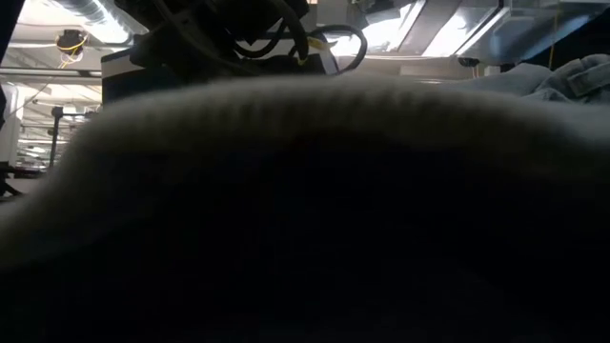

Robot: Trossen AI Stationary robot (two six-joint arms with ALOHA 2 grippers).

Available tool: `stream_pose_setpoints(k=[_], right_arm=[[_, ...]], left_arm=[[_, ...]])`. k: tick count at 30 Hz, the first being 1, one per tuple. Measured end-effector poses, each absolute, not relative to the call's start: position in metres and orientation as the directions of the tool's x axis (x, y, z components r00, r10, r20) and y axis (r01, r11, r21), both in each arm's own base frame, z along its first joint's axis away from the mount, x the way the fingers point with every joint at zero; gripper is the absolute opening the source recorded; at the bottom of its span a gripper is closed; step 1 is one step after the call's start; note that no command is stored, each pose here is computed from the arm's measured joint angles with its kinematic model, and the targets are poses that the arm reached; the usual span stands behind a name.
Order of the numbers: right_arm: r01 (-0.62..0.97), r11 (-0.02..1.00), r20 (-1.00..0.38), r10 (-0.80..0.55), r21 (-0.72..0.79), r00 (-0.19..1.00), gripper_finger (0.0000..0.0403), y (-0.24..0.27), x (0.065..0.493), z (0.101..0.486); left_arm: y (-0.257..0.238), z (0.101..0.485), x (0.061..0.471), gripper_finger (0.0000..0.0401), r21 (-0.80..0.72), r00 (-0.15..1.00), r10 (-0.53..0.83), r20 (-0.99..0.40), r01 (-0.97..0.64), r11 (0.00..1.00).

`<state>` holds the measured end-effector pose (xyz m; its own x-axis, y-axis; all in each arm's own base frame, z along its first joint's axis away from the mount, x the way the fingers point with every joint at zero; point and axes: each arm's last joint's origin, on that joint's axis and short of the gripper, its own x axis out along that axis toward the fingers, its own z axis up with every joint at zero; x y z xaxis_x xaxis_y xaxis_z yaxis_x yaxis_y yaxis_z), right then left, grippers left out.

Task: Sort clothes
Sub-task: Put the blue pants into the laundry bin

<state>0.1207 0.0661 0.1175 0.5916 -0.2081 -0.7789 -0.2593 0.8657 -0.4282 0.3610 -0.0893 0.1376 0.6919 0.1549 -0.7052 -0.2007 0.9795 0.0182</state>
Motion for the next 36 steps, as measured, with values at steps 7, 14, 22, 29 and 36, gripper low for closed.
stream_pose_setpoints(k=[7,14,22,29,36], right_arm=[[-0.273,0.845,-0.701,-0.156,-0.459,0.695,0.0265,0.073,0.132,0.125],[-0.277,0.741,-0.561,-0.16,-0.612,0.812,0.0276,0.079,0.144,0.136],[-0.3,0.672,-0.45,-0.055,-0.677,0.892,0.0277,0.089,0.156,0.148],[-0.311,0.655,-0.463,-0.067,-0.688,0.884,0.0317,0.089,0.169,0.155],[-0.391,0.468,-0.482,-0.087,-0.793,0.872,0.0332,0.085,0.184,0.147]], left_arm=[[-0.09,0.139,0.363,0.0198,0.005,0.71,0.15,-0.688,-0.202,0.979],[-0.09,0.14,0.363,0.0198,0.001,0.716,0.148,-0.682,-0.202,0.979],[-0.09,0.14,0.364,0.0198,-0.001,0.72,0.147,-0.678,-0.202,0.979],[-0.091,0.141,0.365,0.0198,-0.023,0.733,0.125,-0.669,-0.189,0.982],[-0.09,0.142,0.366,0.0198,-0.026,0.736,0.123,-0.666,-0.188,0.982]])
